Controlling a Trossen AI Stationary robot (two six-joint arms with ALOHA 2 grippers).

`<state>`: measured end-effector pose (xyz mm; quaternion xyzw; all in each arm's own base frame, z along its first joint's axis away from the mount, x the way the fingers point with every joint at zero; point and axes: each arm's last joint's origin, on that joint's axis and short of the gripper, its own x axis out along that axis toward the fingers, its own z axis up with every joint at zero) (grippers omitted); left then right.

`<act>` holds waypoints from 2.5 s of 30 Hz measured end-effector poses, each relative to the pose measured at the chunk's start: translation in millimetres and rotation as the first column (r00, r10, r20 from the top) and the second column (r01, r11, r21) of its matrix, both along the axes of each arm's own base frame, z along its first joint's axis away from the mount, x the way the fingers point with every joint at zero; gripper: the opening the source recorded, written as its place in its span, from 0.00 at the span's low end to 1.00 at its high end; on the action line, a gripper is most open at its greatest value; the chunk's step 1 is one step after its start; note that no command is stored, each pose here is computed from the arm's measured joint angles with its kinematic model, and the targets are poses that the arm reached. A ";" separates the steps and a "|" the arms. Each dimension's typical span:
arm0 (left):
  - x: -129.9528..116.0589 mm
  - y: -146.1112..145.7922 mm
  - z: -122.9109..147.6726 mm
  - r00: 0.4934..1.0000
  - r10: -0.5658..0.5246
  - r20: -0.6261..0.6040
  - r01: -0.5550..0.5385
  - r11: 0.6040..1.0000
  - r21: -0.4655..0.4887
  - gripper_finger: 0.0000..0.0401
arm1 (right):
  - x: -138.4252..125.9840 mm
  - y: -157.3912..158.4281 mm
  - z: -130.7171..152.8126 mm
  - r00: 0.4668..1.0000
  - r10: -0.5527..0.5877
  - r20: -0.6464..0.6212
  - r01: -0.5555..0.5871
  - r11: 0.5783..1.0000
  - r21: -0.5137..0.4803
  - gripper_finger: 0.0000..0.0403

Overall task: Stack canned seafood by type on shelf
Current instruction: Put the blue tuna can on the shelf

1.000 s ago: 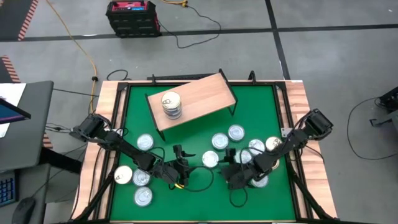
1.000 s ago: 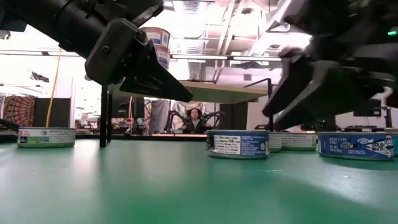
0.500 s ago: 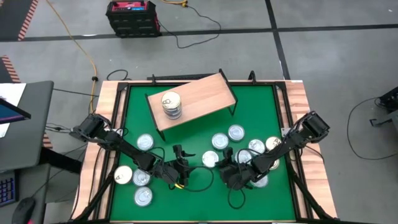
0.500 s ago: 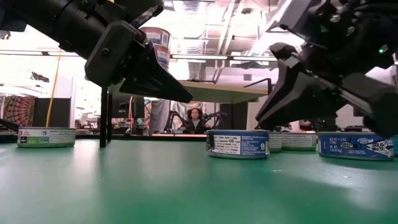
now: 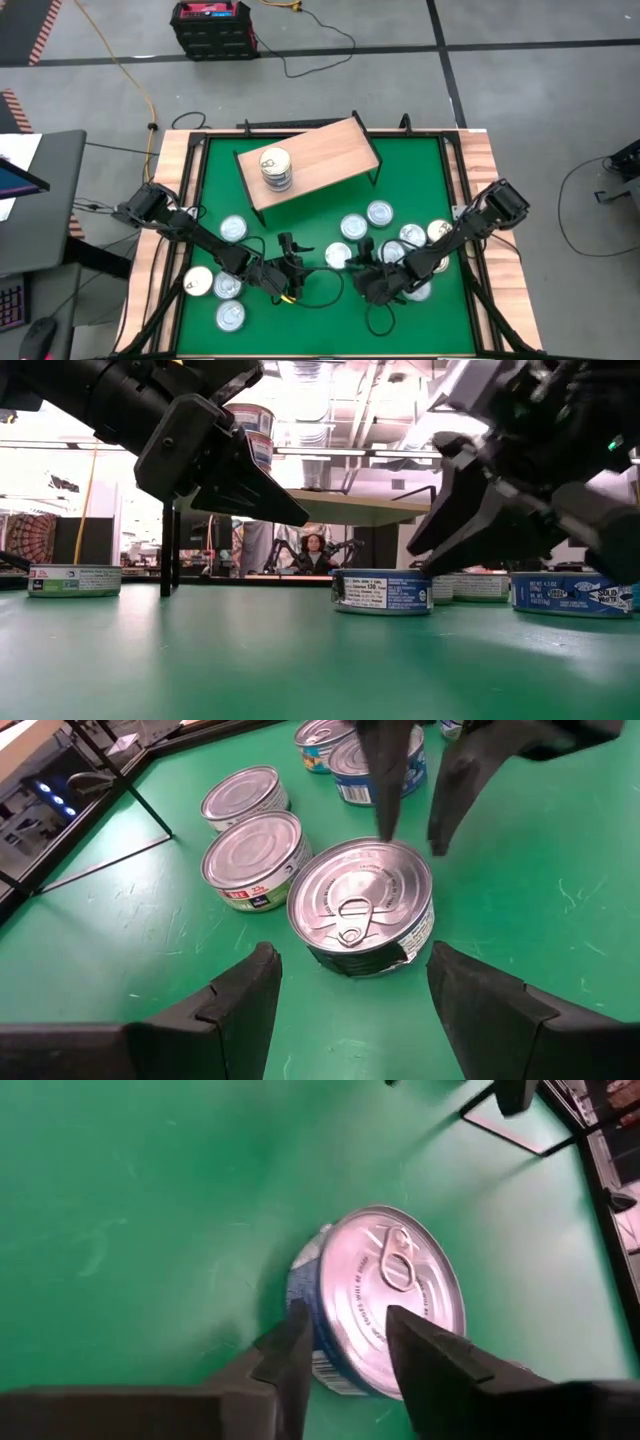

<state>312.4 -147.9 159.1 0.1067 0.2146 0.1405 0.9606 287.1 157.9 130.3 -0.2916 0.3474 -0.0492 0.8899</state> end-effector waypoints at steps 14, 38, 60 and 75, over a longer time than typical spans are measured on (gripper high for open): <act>-0.8 0.4 -1.4 1.000 0.001 -0.015 -0.001 1.000 0.003 0.60 | 1.9 -8.8 -16.2 0.997 -0.030 -0.065 0.025 0.997 -0.077 0.18; -1.1 0.4 -1.3 1.000 0.004 -0.017 -0.004 1.000 0.013 0.60 | 15.7 24.6 31.1 0.992 0.054 -0.113 -0.070 0.987 -0.145 0.03; -36.5 -20.7 45.5 0.990 -0.137 0.024 0.138 0.949 -0.283 0.60 | 37.6 17.3 84.9 0.990 -0.039 -0.132 -0.019 0.911 -0.412 0.03; -72.1 -54.6 42.7 0.996 0.004 0.088 0.015 0.977 -0.212 0.60 | 92.7 -57.5 169.9 0.981 -0.159 -0.110 0.075 0.840 -0.537 0.03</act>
